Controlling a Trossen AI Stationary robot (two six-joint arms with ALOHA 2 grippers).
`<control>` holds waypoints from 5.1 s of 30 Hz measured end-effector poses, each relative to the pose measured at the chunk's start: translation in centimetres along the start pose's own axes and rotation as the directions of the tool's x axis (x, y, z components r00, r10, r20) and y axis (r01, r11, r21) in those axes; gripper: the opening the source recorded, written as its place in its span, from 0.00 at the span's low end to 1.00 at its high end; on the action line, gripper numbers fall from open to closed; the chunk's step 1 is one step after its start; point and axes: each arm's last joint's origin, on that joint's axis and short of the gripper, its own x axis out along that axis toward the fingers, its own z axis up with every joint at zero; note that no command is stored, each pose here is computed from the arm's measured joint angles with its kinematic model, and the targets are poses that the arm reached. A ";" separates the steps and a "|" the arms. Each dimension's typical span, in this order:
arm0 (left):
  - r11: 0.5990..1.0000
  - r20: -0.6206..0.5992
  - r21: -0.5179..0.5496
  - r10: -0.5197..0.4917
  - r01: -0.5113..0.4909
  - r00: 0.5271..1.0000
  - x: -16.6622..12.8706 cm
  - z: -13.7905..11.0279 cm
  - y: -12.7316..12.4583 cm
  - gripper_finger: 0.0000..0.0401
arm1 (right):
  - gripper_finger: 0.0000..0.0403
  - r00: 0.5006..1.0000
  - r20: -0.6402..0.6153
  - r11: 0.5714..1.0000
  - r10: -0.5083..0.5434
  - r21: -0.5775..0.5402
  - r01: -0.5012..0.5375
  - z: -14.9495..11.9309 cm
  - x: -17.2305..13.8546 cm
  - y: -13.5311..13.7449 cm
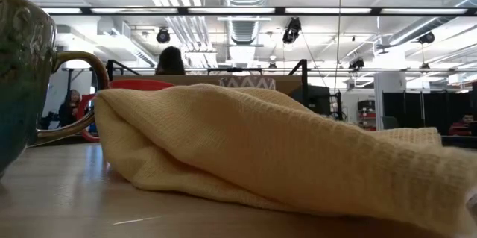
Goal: Stack small to large cups/mugs on shelf
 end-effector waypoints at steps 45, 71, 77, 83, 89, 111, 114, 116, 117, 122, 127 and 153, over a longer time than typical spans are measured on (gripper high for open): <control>0.869 0.392 -0.299 0.488 -0.394 0.780 1.3 4.3 1.4 0.00 | 0.06 0.929 0.367 0.992 -0.051 0.130 0.003 3.8 1.6 -0.1; 0.898 0.109 -0.196 0.419 -0.394 0.901 4.0 3.9 1.2 0.00 | 0.05 0.919 0.386 0.985 -0.086 0.172 0.020 4.2 6.6 -0.3; 0.912 -0.397 -0.183 0.274 -0.368 0.876 5.3 4.1 0.8 0.00 | 0.05 0.915 0.370 0.969 -0.160 0.235 0.075 4.1 6.1 -0.7; 0.958 -0.541 -0.150 0.126 -0.243 0.832 8.8 3.3 -0.2 0.00 | 0.06 0.927 0.357 0.962 -0.110 0.271 0.009 3.9 6.6 -0.8; 0.974 -0.494 -0.161 0.060 -0.159 0.867 8.9 1.9 -1.7 0.00 | 0.07 0.975 0.205 0.936 -0.081 0.352 0.004 3.3 10.3 -0.9; 0.927 -0.624 -0.367 -0.182 -0.080 0.760 5.3 -5.3 -7.5 0.00 | 0.37 0.724 -0.599 0.907 -0.343 -0.010 0.421 11.5 18.3 -0.1; 0.926 -0.666 -0.361 -0.175 -0.108 0.725 5.8 -6.0 -8.0 0.00 | 0.41 0.723 -0.593 0.902 -0.355 -0.015 0.431 12.1 18.7 0.0; 0.909 -0.681 -0.395 -0.192 -0.134 0.706 6.1 -6.2 -8.3 0.00 | 0.44 0.718 -0.596 0.900 -0.360 -0.019 0.435 12.4 19.0 0.1; 0.905 -0.691 -0.405 -0.207 -0.133 0.693 6.3 -6.4 -8.4 0.00 | 0.45 0.716 -0.598 0.899 -0.360 -0.019 0.437 12.5 19.0 0.1; 0.886 -0.683 -0.460 -0.315 -0.053 0.659 7.5 -6.9 -9.7 0.00 | 0.48 0.707 -0.608 0.895 -0.361 -0.012 0.446 13.0 18.9 0.1; 0.896 -0.731 -0.441 -0.330 -0.045 0.597 8.7 -8.3 -10.6 0.00 | 0.49 0.709 -0.606 0.889 -0.361 0.006 0.458 13.2 18.9 0.1; 0.835 -0.853 -0.403 -0.195 -0.374 0.484 11.5 -6.9 -12.5 0.26 | 0.49 0.637 -0.666 0.885 -0.389 -0.080 0.458 12.3 17.9 0.0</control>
